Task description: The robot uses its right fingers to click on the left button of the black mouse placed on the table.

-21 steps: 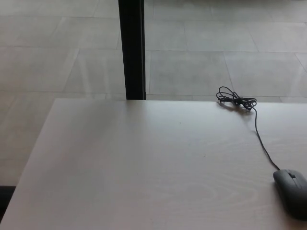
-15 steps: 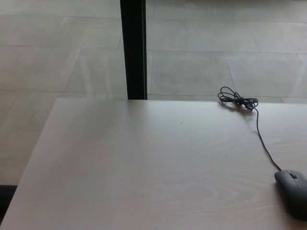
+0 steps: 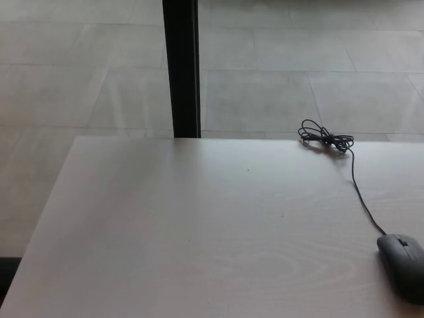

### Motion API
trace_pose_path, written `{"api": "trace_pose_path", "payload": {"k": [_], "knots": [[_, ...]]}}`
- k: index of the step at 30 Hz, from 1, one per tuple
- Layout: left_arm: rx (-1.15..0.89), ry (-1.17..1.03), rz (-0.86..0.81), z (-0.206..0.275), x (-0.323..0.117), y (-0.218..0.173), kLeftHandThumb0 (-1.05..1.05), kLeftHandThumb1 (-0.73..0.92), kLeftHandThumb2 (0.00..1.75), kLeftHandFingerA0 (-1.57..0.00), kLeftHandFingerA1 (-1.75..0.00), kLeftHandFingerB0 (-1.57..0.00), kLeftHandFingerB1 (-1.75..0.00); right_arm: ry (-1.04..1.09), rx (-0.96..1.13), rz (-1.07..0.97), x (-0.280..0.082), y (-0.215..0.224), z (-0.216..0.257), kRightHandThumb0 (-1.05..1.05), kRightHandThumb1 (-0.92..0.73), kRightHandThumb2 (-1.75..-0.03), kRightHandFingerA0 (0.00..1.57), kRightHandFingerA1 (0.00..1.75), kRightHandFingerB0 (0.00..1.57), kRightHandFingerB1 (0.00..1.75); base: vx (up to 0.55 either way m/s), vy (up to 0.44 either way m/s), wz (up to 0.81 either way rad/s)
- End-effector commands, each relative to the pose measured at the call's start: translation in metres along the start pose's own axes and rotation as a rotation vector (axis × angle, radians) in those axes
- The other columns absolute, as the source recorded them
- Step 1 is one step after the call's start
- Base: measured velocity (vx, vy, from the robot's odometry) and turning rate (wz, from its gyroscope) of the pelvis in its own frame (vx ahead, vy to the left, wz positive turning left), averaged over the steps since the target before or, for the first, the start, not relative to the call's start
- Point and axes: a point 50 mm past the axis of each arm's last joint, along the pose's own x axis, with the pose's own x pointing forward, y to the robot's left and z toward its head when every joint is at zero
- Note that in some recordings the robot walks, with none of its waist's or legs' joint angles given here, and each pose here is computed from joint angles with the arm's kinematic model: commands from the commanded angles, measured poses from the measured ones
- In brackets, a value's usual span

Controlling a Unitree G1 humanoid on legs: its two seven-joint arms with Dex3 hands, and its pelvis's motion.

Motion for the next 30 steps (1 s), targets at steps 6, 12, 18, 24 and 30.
{"api": "trace_pose_path", "payload": {"k": [6, 12, 18, 24, 30], "knots": [[0.043, -0.022, 0.039, 0.007, 0.0, 0.006, -0.93, 0.92, 0.82, -0.51, -0.76, -0.39, -0.43, -0.204, 0.162, 0.019, 0.0, 0.031, 0.114, -0.71, -0.76, -0.96, 0.35, 0.48, 0.16, 0.41, 0.0, 0.0, 0.0], [0.012, -0.041, 0.031, 0.007, 0.0, 0.006, -0.88, 0.92, 0.82, -0.52, -0.7, -0.3, -0.4, -0.419, 0.082, 0.139, -0.025, 0.061, 0.169, -0.53, -0.68, -1.11, 0.49, 0.69, 0.04, 0.43, 0.0, 0.0, 0.0], [-0.007, -0.045, 0.013, 0.009, 0.0, 0.004, -0.92, 0.91, 0.82, -0.38, -0.6, -0.29, -0.43, -0.677, -0.059, 0.284, -0.056, 0.096, 0.196, -0.68, -0.75, -0.97, 0.42, 0.58, 0.13, 0.44, 0.0, 0.0, 0.0], [-0.025, -0.044, 0.001, 0.01, 0.001, 0.002, -0.81, 0.77, 1.19, -0.21, -0.58, -0.24, -0.52, -0.926, -0.281, 0.346, -0.074, 0.134, 0.193, -0.73, -0.9, -0.67, 0.85, 1.3, 0.23, 0.34, 0.0, 0.0, 0.0], [-0.063, -0.061, -0.017, 0.013, 0.0, 0.004, -0.85, 0.82, 1.23, -0.33, -0.65, -0.23, -0.51, -0.934, -0.428, 0.578, -0.08, 0.172, 0.161, -0.63, -0.88, -0.64, 0.81, 1.63, 0.28, 0.35, 0.0, 0.0, 0.0]]}}
